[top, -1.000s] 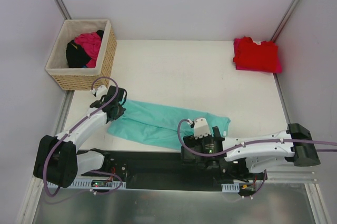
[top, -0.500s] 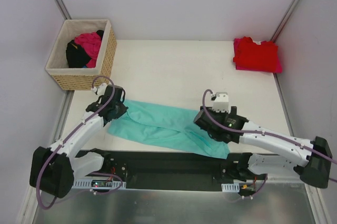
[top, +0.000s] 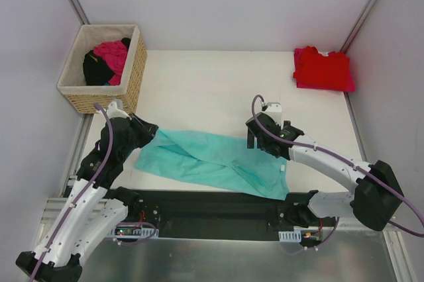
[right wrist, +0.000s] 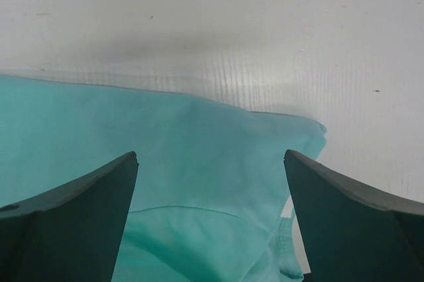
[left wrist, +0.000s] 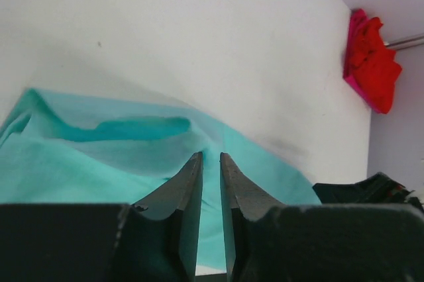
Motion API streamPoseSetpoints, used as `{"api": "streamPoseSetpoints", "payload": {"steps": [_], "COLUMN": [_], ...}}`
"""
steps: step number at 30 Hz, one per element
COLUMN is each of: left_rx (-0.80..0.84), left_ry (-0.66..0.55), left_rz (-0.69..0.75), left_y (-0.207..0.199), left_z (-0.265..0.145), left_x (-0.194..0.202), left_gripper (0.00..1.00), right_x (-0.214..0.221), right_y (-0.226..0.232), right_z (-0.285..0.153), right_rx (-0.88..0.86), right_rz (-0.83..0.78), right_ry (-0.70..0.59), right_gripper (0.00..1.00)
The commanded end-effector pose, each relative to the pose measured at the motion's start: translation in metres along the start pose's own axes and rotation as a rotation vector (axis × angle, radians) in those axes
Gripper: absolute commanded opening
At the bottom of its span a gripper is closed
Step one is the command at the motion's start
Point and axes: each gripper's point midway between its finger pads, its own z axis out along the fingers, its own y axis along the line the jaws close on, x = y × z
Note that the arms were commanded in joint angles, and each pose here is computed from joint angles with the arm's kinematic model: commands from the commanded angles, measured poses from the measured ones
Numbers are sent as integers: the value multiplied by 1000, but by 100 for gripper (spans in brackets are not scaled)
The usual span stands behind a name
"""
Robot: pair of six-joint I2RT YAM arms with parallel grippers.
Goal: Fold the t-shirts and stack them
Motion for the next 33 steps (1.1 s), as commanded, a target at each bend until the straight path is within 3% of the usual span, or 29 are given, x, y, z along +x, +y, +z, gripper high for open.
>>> {"api": "streamPoseSetpoints", "payload": {"steps": [1,18,29,33], "left_rx": [-125,-203,47,26], "left_ry": [36,111,287,357], "left_rz": [56,54,90,72], "left_y": [35,48,9,23], "left_z": [7,27,57,71], "left_x": [17,33,71,94], "left_gripper": [16,11,9,8], "right_x": [-18,2,27,37], "right_y": [14,14,53,49], "right_z": [-9,1,16,17], "right_rx": [-77,-98,-294,-288], "right_rz": [21,37,156,169], "right_ry": [-34,17,110,129], "right_gripper": [96,96,97,97]}}
